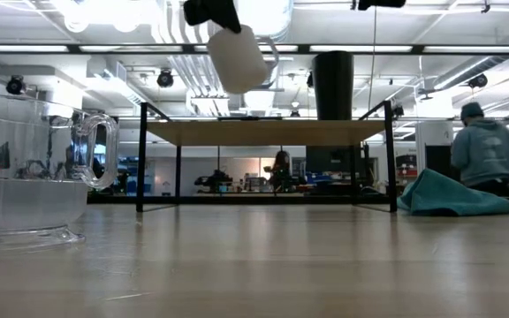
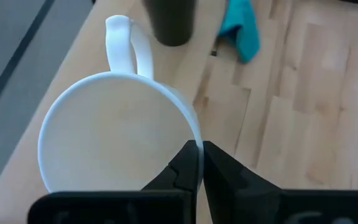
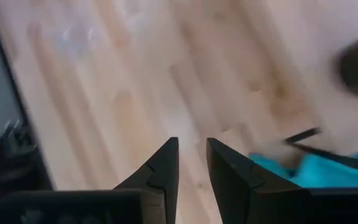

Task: Stack small to large cups/mugs on shelf
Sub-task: Put the white mug on the shelf

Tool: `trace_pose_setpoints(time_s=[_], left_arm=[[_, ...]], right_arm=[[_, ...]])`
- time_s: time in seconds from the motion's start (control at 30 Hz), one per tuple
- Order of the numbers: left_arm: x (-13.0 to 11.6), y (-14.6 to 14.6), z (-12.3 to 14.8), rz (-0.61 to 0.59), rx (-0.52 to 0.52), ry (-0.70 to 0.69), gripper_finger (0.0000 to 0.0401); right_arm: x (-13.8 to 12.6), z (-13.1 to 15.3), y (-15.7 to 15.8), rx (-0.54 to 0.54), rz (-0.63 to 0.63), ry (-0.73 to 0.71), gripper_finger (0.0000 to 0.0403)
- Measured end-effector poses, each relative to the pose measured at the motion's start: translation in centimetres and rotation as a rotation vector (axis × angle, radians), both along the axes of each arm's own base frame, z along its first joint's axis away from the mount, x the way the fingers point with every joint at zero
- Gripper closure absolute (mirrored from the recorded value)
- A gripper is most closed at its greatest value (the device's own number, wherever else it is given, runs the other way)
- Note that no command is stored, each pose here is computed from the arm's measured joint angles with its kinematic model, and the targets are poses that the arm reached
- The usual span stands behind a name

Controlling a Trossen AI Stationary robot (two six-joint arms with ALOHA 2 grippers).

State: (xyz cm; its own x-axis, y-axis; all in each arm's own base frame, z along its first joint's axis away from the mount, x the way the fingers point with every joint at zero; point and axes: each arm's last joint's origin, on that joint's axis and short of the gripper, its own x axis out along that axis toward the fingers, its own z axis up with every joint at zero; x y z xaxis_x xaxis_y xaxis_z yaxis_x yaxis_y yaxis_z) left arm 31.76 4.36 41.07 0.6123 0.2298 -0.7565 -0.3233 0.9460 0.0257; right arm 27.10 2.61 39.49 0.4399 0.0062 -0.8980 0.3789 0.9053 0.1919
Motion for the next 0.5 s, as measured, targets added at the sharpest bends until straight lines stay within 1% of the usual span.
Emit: trace_pose_setpoints(time_s=[0.13, 0.23, 0.37, 0.43, 0.5], left_arm=[[0.2, 1.6, -0.5, 0.008, -0.048, 0.005, 0.0401], [0.9, 2.4, -1.0, -0.019, -0.047, 0.013, 0.0401], [1.9, 3.2, -1.8, -0.042, -0.068, 0.004, 0.0401], [2.5, 3.4, -2.3, -0.062, -0.082, 0.012, 0.0401], [2.8, 3.8, -2.8, -0.053, -0.087, 0.021, 0.0401]], right_arm=[[-1.2, 1.1, -0.5, -0.066, -0.111, -0.062, 0.0324], [-1.9, 1.7, -0.6, -0.109, -0.183, -0.101, 0.0324], [-2.0, 2.2, -0.7, -0.170, -0.219, -0.152, 0.0326], [-1.8, 2.3, -0.6, -0.174, -0.217, -0.173, 0.0325], [-1.8, 2.3, -0.7, -0.186, -0.222, -0.178, 0.0326]])
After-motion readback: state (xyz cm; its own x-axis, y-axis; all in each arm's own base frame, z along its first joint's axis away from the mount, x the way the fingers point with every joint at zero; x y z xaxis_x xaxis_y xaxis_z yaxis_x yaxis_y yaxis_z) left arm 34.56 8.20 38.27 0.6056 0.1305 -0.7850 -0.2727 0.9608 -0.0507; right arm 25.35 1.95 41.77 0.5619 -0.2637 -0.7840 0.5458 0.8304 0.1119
